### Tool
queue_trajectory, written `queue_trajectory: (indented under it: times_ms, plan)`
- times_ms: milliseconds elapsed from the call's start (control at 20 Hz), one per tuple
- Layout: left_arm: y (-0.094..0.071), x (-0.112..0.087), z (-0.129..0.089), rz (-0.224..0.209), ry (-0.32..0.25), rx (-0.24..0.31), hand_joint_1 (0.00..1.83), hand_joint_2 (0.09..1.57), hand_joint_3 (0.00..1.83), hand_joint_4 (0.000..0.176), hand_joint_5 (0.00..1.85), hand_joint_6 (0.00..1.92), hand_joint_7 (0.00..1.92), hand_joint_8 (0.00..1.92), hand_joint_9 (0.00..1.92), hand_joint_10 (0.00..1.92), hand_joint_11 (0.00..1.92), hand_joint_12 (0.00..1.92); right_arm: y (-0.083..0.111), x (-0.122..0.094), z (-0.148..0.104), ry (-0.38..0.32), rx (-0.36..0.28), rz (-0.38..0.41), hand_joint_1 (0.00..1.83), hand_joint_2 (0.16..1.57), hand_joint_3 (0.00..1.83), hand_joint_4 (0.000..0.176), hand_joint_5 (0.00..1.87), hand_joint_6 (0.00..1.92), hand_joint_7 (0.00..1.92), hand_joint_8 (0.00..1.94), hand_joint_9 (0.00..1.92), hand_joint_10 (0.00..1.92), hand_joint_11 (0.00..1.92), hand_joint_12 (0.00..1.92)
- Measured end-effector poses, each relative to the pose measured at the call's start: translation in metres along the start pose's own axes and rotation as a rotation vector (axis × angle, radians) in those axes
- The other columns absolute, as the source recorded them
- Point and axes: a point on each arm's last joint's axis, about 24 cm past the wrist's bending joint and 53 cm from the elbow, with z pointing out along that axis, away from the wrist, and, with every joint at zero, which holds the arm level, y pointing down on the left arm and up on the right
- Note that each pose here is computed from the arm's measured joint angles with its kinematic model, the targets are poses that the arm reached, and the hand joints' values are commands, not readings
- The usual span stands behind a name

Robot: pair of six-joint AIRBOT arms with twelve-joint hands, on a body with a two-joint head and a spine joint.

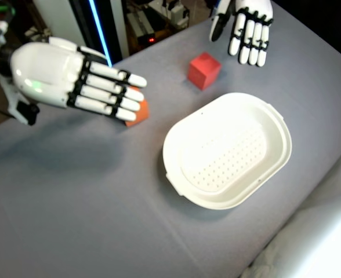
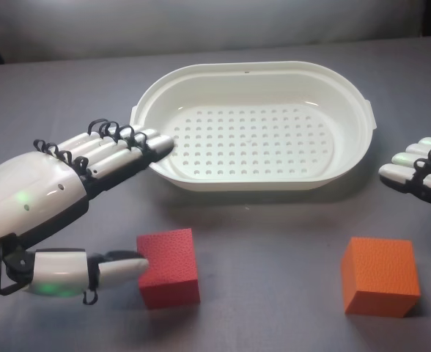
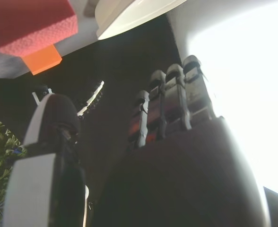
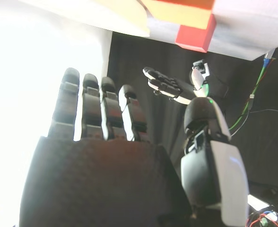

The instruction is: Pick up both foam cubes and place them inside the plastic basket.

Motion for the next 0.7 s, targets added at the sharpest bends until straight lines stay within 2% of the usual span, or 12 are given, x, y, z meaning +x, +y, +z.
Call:
queue_trajectory:
  times_ms: [50,100,150,200,300,350,400,450,500,550,650,700]
  plan:
    - [0.001,0.0,0.0,0.0,0.001,-0.002,0.47,1.07,0.03,0.013,0.0,0.0,0.0,0.0,0.0,0.0,0.0,0.0,-0.001,0.001,0.0,0.002,0.002,0.001,0.49,1.12,0.02,0.0,0.0,0.0,0.0,0.0,0.0,0.0,0.0,0.0]
    - [0.001,0.001,0.001,-0.004,0.006,-0.001,0.48,1.07,0.02,0.02,0.0,0.0,0.0,0.0,0.0,0.0,0.0,0.0,-0.001,0.001,0.0,0.003,0.002,0.001,0.49,1.12,0.02,0.0,0.0,0.0,0.0,0.0,0.0,0.0,0.0,0.0]
    - [0.002,0.002,0.001,-0.008,0.01,-0.005,0.49,1.07,0.02,0.014,0.0,0.0,0.0,0.0,0.0,0.0,0.0,0.0,-0.001,0.003,0.001,0.003,0.002,0.006,0.49,1.12,0.01,0.0,0.0,0.0,0.0,0.0,0.0,0.0,0.0,0.0]
    - [0.002,0.004,0.002,-0.017,0.013,-0.002,0.53,1.05,0.01,0.02,0.0,0.0,0.0,0.0,0.0,0.0,0.0,0.0,-0.001,0.005,0.001,0.005,0.003,0.013,0.49,1.11,0.01,0.0,0.0,0.0,0.0,0.0,0.0,0.0,0.0,0.0]
    - [0.006,0.015,0.006,-0.047,0.03,-0.006,0.55,1.02,0.0,0.02,0.0,0.0,0.0,0.0,0.0,0.0,0.05,0.02,-0.004,0.013,0.005,0.019,0.007,0.025,0.5,1.1,0.0,0.0,0.0,0.0,0.0,0.0,0.0,0.0,0.0,0.0]
    - [0.011,0.025,0.009,-0.059,0.056,-0.016,0.58,0.99,0.0,0.031,0.0,0.0,0.0,0.0,0.0,0.0,0.06,0.03,-0.006,0.018,0.009,0.028,0.008,0.037,0.52,1.09,0.0,0.0,0.0,0.0,0.0,0.0,0.0,0.0,0.0,0.0]
    - [0.016,0.038,0.011,-0.073,0.084,-0.033,0.61,0.93,0.06,0.035,0.0,0.0,0.0,0.0,0.01,0.0,0.01,0.18,-0.01,0.025,0.015,0.038,0.012,0.053,0.5,1.08,0.0,0.0,0.0,0.0,0.0,0.0,0.0,0.0,0.0,0.0]
    - [0.022,0.048,0.013,-0.077,0.108,-0.048,0.62,0.92,0.04,0.041,0.0,0.0,0.0,0.0,0.02,0.0,0.0,0.33,-0.014,0.031,0.021,0.047,0.022,0.066,0.52,1.07,0.0,0.0,0.0,0.0,0.0,0.0,0.0,0.0,0.0,0.0]
    - [0.028,0.054,0.015,-0.086,0.115,-0.065,0.65,0.92,0.02,0.046,0.0,0.0,0.0,0.0,0.04,0.01,0.0,0.42,-0.018,0.035,0.025,0.055,0.032,0.075,0.55,1.05,0.0,0.0,0.0,0.0,0.0,0.0,0.0,0.0,0.0,0.0]
    - [0.034,0.055,0.016,-0.093,0.116,-0.082,0.69,0.91,0.0,0.047,0.0,0.0,0.03,0.01,0.09,0.03,0.0,0.62,-0.02,0.04,0.029,0.065,0.038,0.079,0.55,1.05,0.0,0.0,0.0,0.0,0.0,0.0,0.0,0.0,0.0,0.0]
    - [0.047,0.056,0.018,-0.105,0.111,-0.117,0.86,0.98,0.01,0.017,0.06,0.01,0.24,0.03,0.29,0.1,0.0,1.23,-0.029,0.052,0.036,0.087,0.057,0.094,0.46,1.11,0.01,0.0,0.0,0.0,0.0,0.0,0.03,0.01,0.01,0.01]
    - [0.05,0.057,0.019,-0.12,0.11,-0.126,0.93,1.01,0.01,0.0,0.16,0.03,0.36,0.06,0.43,0.2,0.01,1.51,-0.034,0.057,0.039,0.101,0.071,0.099,0.5,1.14,0.02,0.0,0.0,0.0,0.06,0.02,0.08,0.03,0.04,0.02]
